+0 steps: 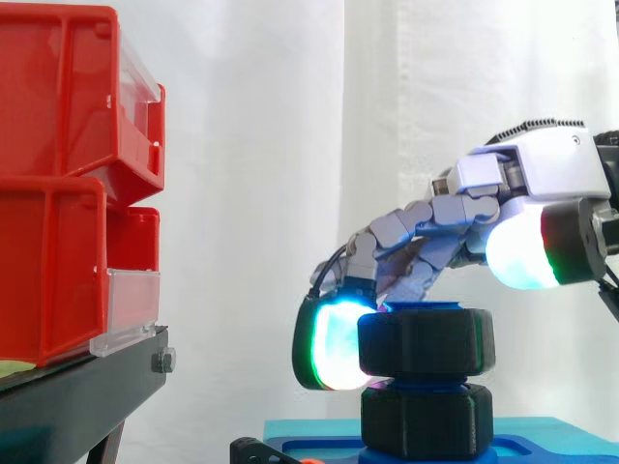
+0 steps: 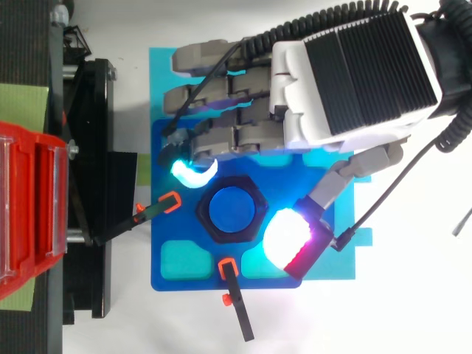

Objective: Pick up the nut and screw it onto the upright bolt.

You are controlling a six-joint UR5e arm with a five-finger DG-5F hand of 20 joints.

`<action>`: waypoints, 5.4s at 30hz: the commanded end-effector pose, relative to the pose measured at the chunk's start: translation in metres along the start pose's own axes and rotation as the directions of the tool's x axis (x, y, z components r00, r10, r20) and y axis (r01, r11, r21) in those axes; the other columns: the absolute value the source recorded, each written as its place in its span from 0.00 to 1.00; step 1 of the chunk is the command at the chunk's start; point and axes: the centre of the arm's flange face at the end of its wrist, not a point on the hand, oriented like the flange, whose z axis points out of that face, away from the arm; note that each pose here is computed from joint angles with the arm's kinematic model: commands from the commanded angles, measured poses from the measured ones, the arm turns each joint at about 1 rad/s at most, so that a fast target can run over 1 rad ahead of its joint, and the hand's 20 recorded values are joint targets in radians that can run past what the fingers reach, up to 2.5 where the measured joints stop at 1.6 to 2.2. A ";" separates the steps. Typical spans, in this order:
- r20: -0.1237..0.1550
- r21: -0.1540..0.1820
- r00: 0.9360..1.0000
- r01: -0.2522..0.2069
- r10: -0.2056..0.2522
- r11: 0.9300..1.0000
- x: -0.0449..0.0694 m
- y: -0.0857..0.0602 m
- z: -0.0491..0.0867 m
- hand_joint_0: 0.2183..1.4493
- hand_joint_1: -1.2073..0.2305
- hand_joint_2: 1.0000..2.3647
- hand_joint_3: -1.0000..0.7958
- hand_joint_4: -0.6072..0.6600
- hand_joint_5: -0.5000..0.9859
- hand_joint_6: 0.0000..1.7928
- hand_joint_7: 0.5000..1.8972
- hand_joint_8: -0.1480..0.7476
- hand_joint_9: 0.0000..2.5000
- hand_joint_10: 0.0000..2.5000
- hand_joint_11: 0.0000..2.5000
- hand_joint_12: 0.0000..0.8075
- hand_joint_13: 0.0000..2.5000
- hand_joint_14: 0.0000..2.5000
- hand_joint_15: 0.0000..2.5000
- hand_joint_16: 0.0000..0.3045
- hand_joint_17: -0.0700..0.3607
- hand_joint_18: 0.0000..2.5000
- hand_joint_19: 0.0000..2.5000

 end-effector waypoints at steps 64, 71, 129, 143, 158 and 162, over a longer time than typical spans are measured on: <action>0.030 -0.047 0.998 -0.055 0.057 0.997 -0.008 0.000 0.003 0.21 0.88 0.00 0.28 0.61 0.24 0.28 0.18 0.40 0.10 0.00 0.00 0.40 0.00 0.00 0.00 0.14 0.39 0.00 0.00; 0.011 -0.038 0.998 -0.063 0.064 0.997 0.005 -0.003 -0.003 0.21 0.88 0.00 0.28 0.64 0.25 0.28 0.27 0.41 0.11 0.00 0.00 0.40 0.00 0.00 0.00 0.14 0.39 0.00 0.00; 0.071 -0.088 0.997 -0.021 0.028 0.996 -0.056 -0.037 -0.024 0.22 0.74 0.00 0.28 0.67 0.25 0.28 0.20 0.44 0.21 0.00 0.00 0.39 0.05 0.00 0.00 0.13 0.37 0.00 0.00; 0.102 -0.106 0.991 -0.080 0.091 0.991 -0.042 -0.007 0.006 0.21 0.76 0.00 0.28 0.66 0.24 0.28 0.14 0.43 0.19 0.00 0.00 0.40 0.04 0.00 0.00 0.13 0.38 0.00 0.00; 0.126 -0.065 0.988 -0.084 0.091 0.994 -0.008 0.012 0.034 0.22 0.76 0.00 0.28 0.66 0.24 0.28 0.14 0.43 0.19 0.00 0.00 0.40 0.04 0.00 0.00 0.14 0.38 0.00 0.00; 0.119 -0.066 0.988 -0.092 0.100 0.994 0.004 0.011 0.041 0.22 0.77 0.00 0.28 0.66 0.24 0.28 0.14 0.43 0.19 0.00 0.00 0.40 0.04 0.00 0.00 0.14 0.38 0.00 0.00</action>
